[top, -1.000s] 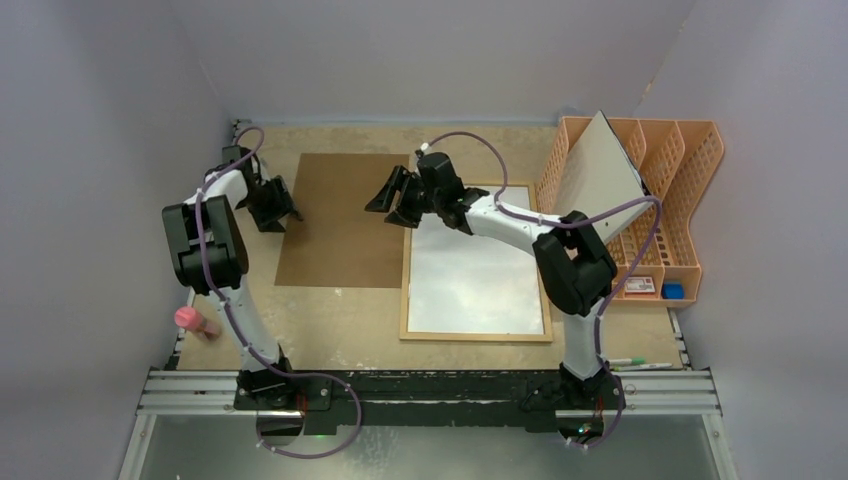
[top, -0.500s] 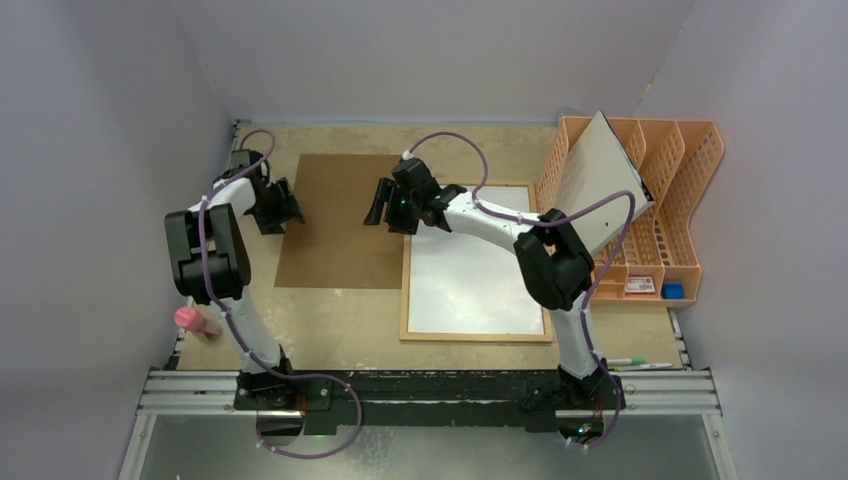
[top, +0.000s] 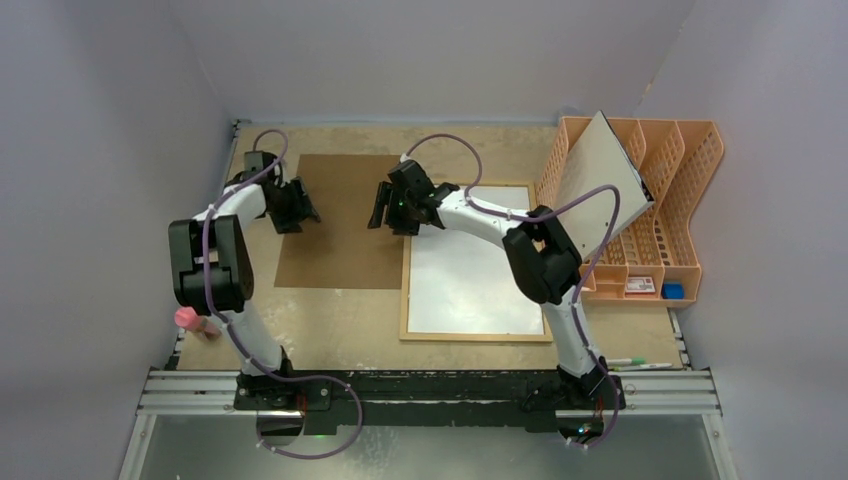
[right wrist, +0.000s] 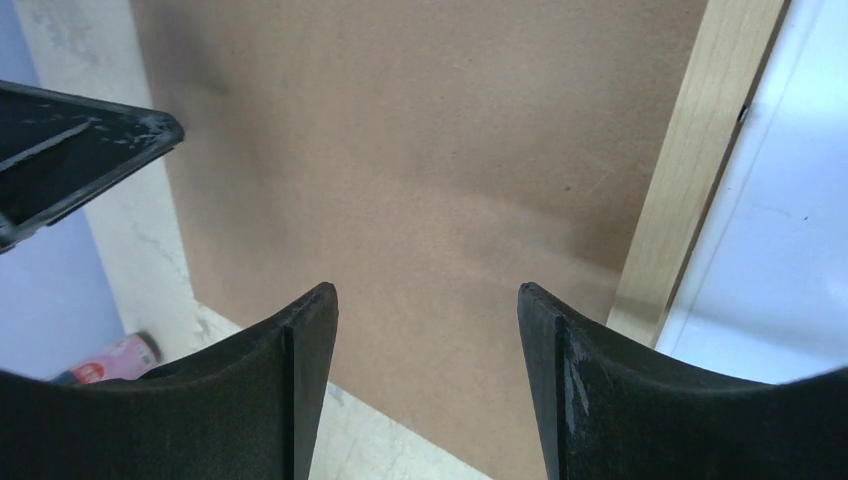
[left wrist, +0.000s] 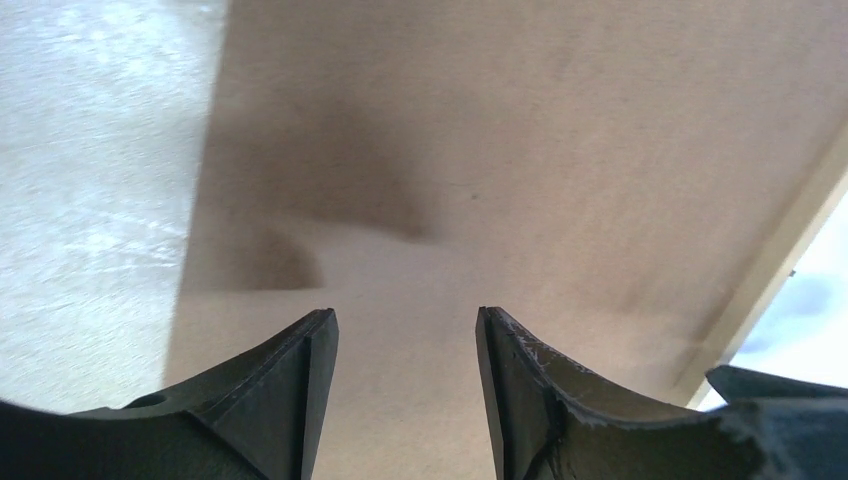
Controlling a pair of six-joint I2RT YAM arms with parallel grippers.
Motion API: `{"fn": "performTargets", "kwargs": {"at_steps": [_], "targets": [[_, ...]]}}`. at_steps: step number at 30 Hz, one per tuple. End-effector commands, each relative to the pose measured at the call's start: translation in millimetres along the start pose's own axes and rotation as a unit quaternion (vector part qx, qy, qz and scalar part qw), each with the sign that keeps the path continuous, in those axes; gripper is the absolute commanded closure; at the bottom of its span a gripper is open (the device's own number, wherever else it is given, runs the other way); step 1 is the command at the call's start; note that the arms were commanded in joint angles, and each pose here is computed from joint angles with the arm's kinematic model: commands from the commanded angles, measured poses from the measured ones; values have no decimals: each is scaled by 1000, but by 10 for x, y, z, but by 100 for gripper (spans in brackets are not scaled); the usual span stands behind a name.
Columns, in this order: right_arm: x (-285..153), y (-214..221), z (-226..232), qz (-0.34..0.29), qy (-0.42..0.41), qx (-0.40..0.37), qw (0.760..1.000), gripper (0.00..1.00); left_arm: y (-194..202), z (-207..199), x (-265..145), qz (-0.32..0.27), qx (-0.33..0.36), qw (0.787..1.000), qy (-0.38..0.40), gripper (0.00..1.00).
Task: Put the photo into the frame
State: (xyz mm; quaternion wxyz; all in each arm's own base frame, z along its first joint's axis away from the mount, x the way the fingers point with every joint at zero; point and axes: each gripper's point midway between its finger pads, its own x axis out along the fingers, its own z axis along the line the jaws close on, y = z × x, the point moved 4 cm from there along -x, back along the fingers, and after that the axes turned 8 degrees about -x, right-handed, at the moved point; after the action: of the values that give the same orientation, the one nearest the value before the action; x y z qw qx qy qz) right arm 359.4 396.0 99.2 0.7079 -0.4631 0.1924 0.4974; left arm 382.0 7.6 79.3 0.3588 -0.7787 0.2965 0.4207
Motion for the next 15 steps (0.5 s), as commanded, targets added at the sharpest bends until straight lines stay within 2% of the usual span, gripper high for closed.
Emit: {"fn": "performTargets", "kwargs": {"at_steps": [1,3,7,13,15], "targets": [[12,-92,39,-11,22,-25,999,31,80,-250,-13,7,9,998,62,45],[63,-58,36,-5,31,-33,999,31,152,-188,56,17,11,999,47,45],[159,27,45,-2,52,-46,998,30,243,163,187,57,12,996,-69,45],[298,156,88,-2,90,-81,993,30,119,538,186,49,18,974,-219,45],[342,225,119,0,103,-97,990,30,69,592,162,44,19,968,-248,45]]}}
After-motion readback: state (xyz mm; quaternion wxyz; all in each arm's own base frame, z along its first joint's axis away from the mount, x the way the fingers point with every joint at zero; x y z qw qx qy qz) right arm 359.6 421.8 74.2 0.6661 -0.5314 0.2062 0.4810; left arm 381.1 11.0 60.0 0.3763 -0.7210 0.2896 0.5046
